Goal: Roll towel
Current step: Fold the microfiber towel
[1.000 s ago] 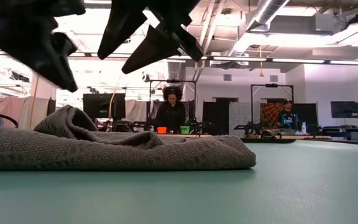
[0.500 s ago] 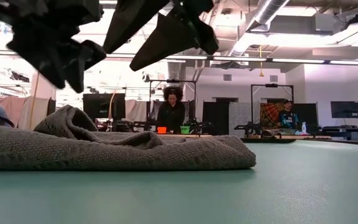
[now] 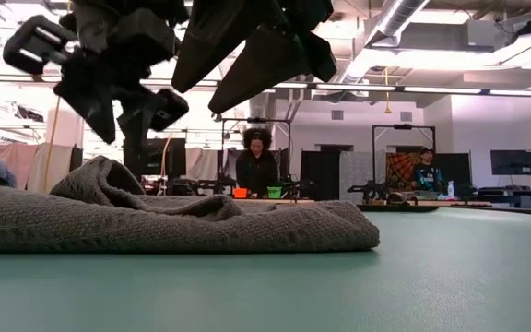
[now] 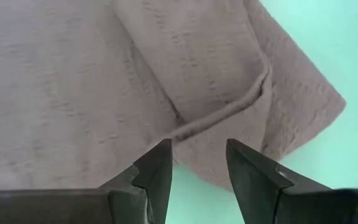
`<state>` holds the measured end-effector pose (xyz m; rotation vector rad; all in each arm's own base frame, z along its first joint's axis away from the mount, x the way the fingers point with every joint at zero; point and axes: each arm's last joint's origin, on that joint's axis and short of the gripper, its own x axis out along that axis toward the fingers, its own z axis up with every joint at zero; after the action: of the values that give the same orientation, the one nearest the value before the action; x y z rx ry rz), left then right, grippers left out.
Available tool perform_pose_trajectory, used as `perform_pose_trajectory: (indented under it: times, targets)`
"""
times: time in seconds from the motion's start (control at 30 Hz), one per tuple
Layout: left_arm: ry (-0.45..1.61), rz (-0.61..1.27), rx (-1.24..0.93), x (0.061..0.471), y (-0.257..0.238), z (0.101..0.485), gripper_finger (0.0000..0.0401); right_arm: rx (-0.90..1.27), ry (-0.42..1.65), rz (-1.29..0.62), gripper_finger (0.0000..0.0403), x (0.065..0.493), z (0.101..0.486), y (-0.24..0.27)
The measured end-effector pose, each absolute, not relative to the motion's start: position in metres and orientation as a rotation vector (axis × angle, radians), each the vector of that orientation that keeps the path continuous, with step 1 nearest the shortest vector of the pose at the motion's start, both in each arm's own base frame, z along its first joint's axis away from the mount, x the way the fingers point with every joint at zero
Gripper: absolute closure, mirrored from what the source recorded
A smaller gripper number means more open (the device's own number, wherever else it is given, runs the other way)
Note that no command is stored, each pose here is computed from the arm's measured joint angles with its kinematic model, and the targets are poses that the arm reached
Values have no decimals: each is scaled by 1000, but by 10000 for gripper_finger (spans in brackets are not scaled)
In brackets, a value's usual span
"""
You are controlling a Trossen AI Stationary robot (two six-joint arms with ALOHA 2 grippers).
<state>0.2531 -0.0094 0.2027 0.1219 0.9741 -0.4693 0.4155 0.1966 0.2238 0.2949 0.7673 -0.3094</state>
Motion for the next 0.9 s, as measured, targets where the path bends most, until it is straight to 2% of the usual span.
perform_pose_trajectory:
  times: [0.2,0.63,0.9]
  targets:
    - [1003,-536,63,259,0,188,262,292,772,-311,195,415,223,197]
    - [963,-580,170,267,8,179,262,302,777,-319,195,414,223,196]
    - [990,-626,158,268,7,170,262,312,776,-320,195,415,223,196]
